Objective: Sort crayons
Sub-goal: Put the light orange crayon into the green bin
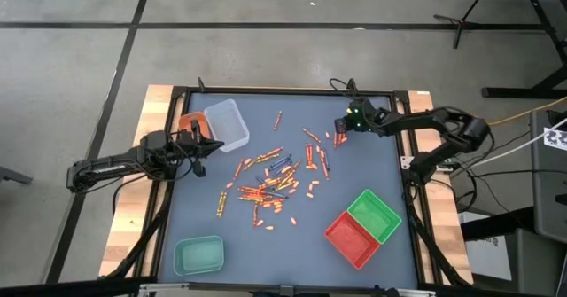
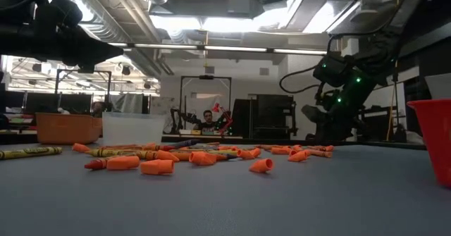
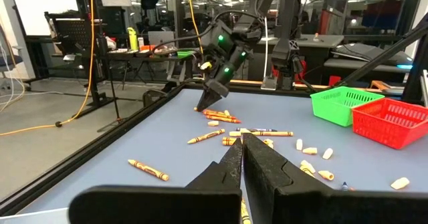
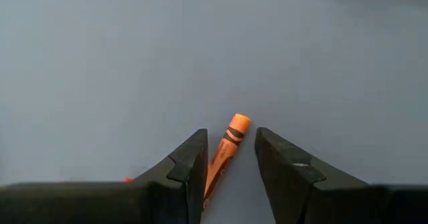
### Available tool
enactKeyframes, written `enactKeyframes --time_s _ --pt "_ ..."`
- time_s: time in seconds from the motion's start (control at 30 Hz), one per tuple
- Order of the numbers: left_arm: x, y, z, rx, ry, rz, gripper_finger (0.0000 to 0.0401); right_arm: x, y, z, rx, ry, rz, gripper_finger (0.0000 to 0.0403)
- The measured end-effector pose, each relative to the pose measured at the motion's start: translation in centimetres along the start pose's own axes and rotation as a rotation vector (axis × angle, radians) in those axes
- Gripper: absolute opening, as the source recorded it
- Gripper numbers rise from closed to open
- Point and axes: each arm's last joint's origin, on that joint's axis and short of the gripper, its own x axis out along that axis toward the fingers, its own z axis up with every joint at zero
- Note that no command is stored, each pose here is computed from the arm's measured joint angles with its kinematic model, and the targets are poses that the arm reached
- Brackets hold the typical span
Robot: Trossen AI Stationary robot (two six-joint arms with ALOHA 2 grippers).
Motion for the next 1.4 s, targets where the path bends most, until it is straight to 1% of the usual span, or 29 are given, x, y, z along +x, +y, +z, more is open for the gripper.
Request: enactKeyframes --time_s 0.23,0.33,0.43,0.67,0.83,1.03,1.17,1.4 --pt "0.0 0.0 0.0 0.000 0.000 0.000 0.0000 0.4 -0.1 -0.3 -0.005 0.020 -0.012 0.0131" --pt "0.0 0.0 0.0 0.000 0.000 0.000 0.0000 0.4 -0.1 -0.3 -0.005 0.023 -0.015 0.0123" --pt "0.0 0.0 0.0 0.000 0.000 0.000 0.0000 0.4 -0.2 -0.3 -0.010 0.020 -0.030 0.0103" --pt "0.0 0.0 0.0 0.000 0.000 0.000 0.0000 0.4 -0.3 -0.4 -0.011 0.021 -0.043 0.0039" --pt "0.0 0.0 0.0 0.000 0.000 0.000 0.0000 0.4 -0.3 -0.4 -0.013 0.007 -0.071 0.0014" --pt "0.0 0.0 0.0 0.000 0.000 0.000 0.0000 0.3 -0.3 -0.3 -0.049 0.003 -0.067 0.0021" --pt "0.0 0.0 0.0 0.000 0.000 0.000 0.0000 -0.3 -0.2 -0.1 -0.087 -0.004 -0.036 0.0024" --pt "0.0 0.0 0.0 0.000 0.000 0.000 0.0000 -2.0 0.2 0.5 -0.094 -0.001 0.089 0.0025"
